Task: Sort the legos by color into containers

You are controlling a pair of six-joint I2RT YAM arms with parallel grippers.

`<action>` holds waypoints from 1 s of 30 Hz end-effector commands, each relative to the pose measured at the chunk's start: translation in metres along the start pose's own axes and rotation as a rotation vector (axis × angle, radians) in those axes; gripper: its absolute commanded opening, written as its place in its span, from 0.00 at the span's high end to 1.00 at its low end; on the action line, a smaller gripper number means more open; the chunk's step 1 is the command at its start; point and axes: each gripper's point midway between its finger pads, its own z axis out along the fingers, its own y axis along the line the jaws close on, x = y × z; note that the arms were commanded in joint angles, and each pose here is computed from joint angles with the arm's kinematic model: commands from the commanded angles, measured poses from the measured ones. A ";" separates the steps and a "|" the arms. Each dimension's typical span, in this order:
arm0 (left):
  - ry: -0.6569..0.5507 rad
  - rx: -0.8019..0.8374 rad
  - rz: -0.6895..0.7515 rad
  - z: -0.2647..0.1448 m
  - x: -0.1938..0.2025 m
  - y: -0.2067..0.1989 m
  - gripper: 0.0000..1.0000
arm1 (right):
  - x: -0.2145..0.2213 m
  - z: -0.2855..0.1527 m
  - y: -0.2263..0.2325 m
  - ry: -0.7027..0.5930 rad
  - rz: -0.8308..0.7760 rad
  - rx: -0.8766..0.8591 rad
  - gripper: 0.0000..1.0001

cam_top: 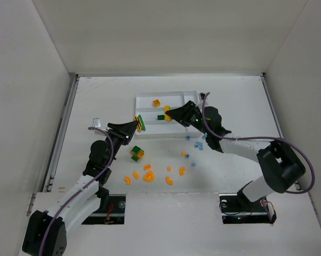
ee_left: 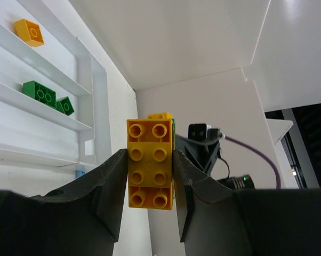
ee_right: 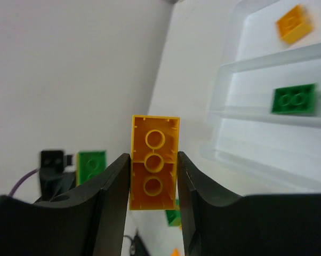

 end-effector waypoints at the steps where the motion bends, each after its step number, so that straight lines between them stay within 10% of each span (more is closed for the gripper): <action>1: -0.004 0.104 0.024 0.001 -0.002 -0.028 0.87 | -0.027 0.019 -0.031 -0.008 -0.135 0.187 0.65; 14: 0.037 0.062 0.071 -0.004 0.013 -0.005 0.86 | -0.073 0.078 -0.136 0.163 -0.550 0.733 0.65; 30: 0.095 0.061 0.069 -0.006 0.033 0.003 0.86 | -0.083 0.126 -0.157 0.112 -0.329 0.732 0.63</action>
